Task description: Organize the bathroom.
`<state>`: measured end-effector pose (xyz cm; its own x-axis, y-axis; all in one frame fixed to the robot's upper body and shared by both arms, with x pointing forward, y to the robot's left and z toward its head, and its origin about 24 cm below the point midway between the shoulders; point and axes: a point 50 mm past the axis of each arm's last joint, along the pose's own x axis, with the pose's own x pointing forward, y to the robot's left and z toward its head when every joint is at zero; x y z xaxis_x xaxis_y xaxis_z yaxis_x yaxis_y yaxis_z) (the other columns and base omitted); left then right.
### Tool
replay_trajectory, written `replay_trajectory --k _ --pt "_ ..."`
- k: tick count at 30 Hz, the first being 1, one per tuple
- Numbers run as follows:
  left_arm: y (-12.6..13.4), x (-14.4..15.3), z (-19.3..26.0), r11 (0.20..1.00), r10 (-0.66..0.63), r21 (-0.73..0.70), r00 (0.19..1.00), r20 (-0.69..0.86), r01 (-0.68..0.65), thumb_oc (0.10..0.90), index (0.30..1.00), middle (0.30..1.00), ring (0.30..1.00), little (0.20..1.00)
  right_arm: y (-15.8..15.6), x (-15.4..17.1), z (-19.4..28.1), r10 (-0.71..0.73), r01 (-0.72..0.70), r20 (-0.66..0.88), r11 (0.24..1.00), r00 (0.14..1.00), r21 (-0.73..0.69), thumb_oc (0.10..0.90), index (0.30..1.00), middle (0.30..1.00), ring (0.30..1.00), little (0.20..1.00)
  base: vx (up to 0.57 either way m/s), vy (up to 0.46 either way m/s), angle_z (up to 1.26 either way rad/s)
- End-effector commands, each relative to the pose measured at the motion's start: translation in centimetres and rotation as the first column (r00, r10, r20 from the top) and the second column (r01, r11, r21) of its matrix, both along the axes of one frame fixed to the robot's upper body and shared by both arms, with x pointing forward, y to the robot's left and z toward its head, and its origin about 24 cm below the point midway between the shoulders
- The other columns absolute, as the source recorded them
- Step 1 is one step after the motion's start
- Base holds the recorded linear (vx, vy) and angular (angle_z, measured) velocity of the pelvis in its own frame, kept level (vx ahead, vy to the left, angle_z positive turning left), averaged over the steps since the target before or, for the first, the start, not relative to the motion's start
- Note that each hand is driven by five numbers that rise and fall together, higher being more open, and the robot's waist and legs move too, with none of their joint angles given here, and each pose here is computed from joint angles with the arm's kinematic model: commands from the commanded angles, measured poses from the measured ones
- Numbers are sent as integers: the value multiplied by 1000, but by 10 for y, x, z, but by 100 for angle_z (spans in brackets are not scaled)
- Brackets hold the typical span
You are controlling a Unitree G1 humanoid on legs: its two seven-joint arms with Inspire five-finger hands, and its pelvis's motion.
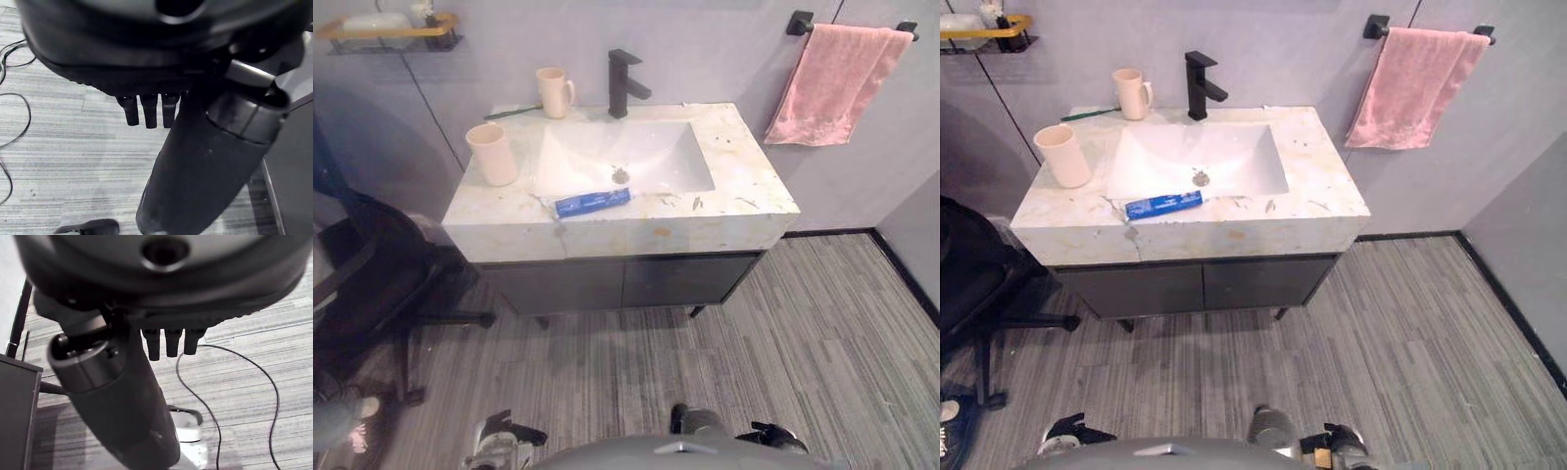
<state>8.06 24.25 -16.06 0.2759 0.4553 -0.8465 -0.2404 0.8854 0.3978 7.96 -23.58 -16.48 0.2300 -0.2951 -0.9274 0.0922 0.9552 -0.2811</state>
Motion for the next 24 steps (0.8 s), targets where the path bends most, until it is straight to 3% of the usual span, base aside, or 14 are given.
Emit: replay_trajectory --k 1,6,9,12,15,16,18,20,21,23,24 --pt "3 40 12 999 37 29 987 158 -42 800 900 900 900 900 11 20 2 39 -39 55 999 998 17 800 900 900 900 900 12 -58 -40" --pt "10 44 17 990 129 18 956 262 -139 800 900 900 900 900 11 16 1 22 -23 39 1000 999 20 800 900 900 900 900 37 -42 -30" --pt "12 67 32 990 106 46 905 413 -137 800 900 900 900 900 8 13 1 24 -24 28 1000 999 13 800 900 900 900 900 23 -9 -12" --pt "18 121 81 961 77 153 753 653 -231 800 900 900 900 900 0 11 3 0 0 29 1000 1000 -5 800 900 900 900 900 -37 10 -5" --pt "28 140 120 887 13 286 638 770 -363 800 900 900 900 900 -2 11 3 -32 32 34 999 999 -3 800 900 900 900 900 -50 -33 1" --pt "34 150 151 812 -108 393 550 828 -432 800 900 900 900 900 1 11 2 -45 45 38 999 998 3 800 900 900 900 900 -32 -67 1" --pt "38 159 184 748 -230 465 472 851 -474 800 900 900 900 900 4 11 2 -61 60 41 998 997 9 800 900 900 900 900 -25 -62 3" --pt "34 170 238 669 -442 550 328 835 -501 800 900 900 900 900 4 9 1 -72 71 45 997 996 15 800 900 900 900 900 -29 -55 17" --pt "33 171 244 667 -459 551 305 834 -501 800 900 900 900 900 4 9 1 -72 71 46 997 996 15 800 900 900 900 900 -29 -42 22" --pt "26 176 281 662 -567 575 182 804 -481 800 900 900 900 900 4 8 1 -71 70 47 997 996 17 800 900 900 900 900 -36 -50 11" --pt "15 180 316 642 -654 606 78 753 -469 800 900 900 900 900 4 6 1 -66 66 47 998 997 16 800 900 900 900 900 -40 -62 11"
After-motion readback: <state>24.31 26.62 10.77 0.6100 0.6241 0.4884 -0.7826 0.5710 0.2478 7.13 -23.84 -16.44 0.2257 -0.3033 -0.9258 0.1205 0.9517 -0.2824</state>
